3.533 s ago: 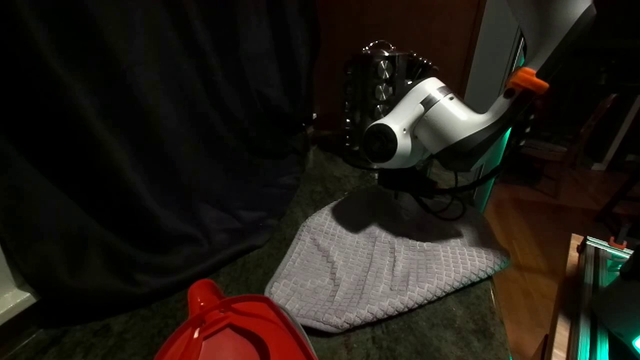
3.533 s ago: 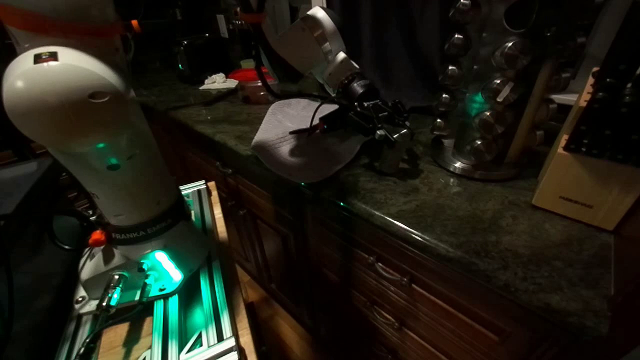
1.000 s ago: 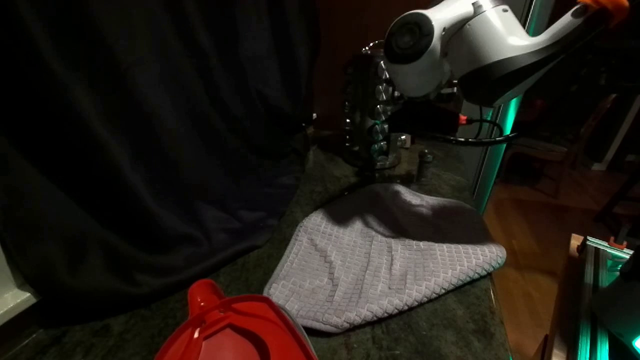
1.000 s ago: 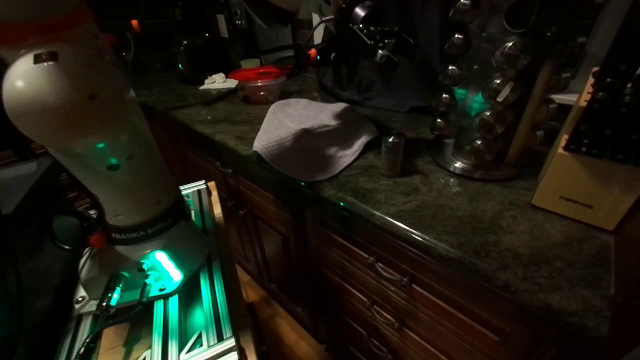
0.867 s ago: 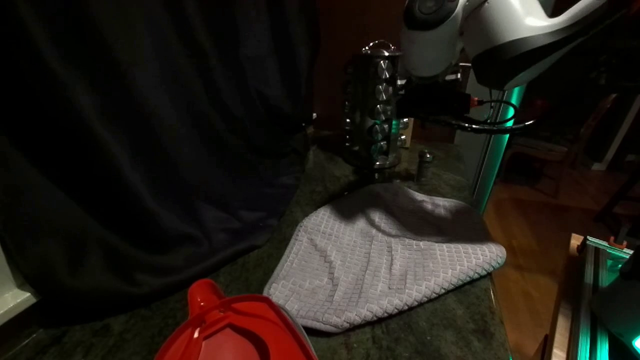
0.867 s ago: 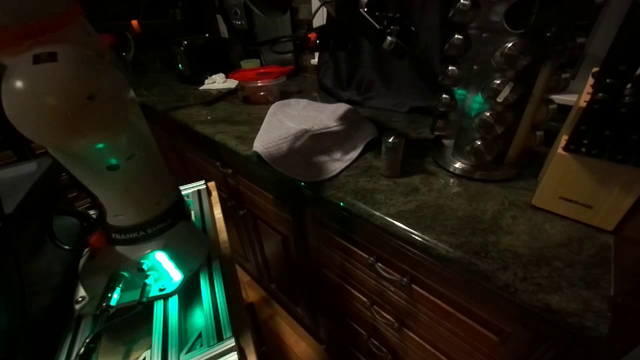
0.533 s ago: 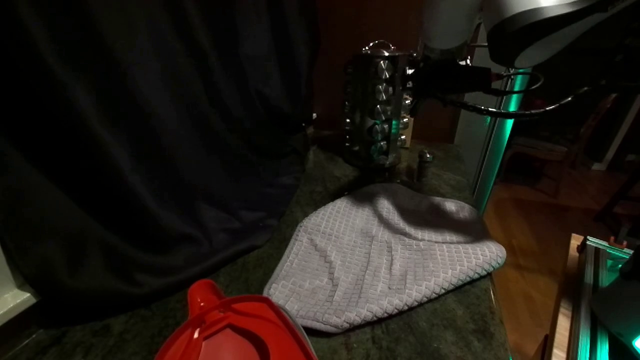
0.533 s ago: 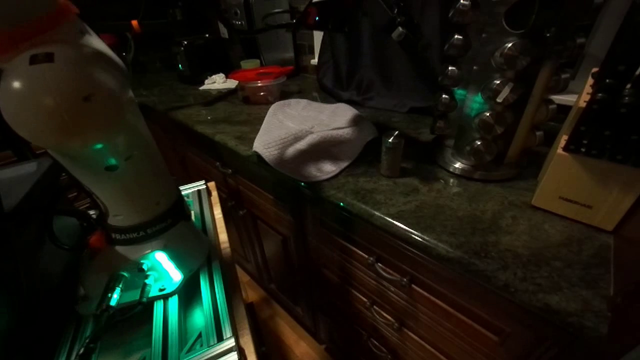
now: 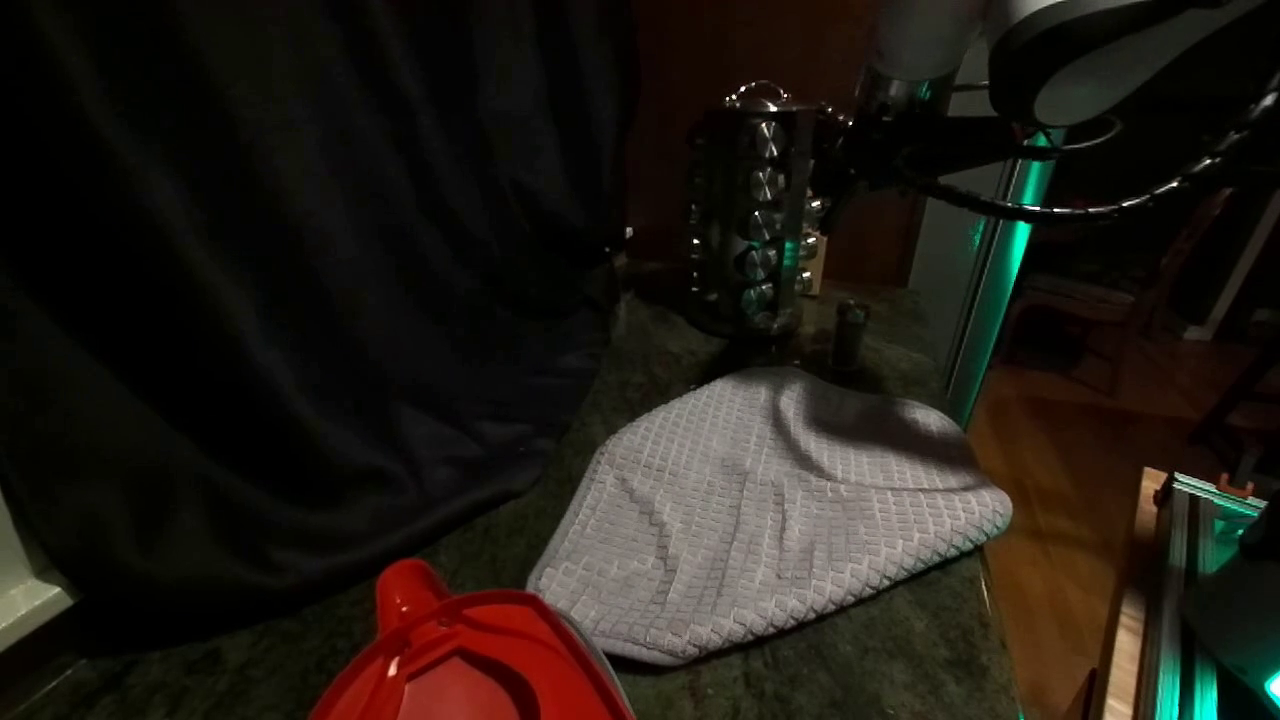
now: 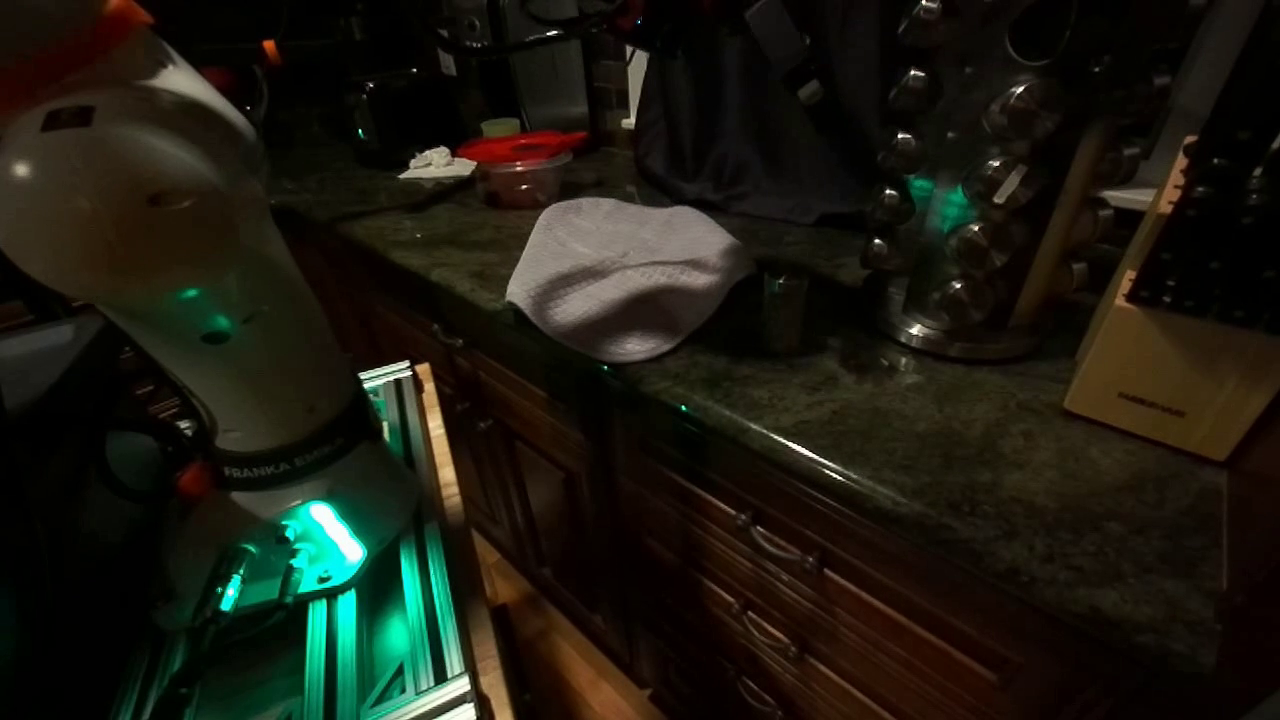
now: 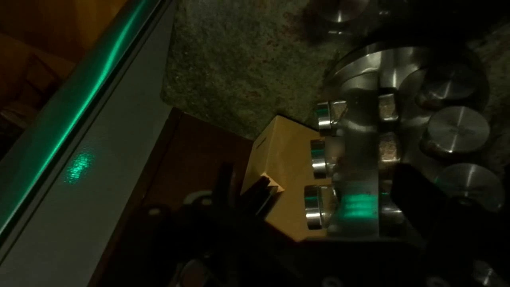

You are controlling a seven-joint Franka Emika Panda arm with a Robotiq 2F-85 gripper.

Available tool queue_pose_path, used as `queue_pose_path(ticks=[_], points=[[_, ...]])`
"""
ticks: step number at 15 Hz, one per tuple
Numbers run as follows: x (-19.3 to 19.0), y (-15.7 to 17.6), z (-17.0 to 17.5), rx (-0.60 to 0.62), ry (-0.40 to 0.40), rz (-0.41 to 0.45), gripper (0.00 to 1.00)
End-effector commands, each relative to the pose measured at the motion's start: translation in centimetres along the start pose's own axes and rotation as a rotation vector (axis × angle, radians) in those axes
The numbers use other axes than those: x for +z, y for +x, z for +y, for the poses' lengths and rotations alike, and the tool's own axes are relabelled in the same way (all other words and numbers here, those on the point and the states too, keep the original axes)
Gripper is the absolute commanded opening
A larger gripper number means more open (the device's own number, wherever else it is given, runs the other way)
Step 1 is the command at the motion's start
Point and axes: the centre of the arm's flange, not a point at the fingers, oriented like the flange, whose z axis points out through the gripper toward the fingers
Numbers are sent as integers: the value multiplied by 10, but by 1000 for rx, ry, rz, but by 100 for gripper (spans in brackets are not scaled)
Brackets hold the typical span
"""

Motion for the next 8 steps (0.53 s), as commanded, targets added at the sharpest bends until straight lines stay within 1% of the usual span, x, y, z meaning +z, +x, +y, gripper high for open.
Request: queue_pose_path(ticks=[1, 3, 5, 8], points=[[6, -3, 24, -83, 99, -74, 100], [9, 0, 29, -115, 121, -120, 100], [12, 1, 32, -143, 123, -167, 100], [15, 4, 34, -171, 139, -210, 100]])
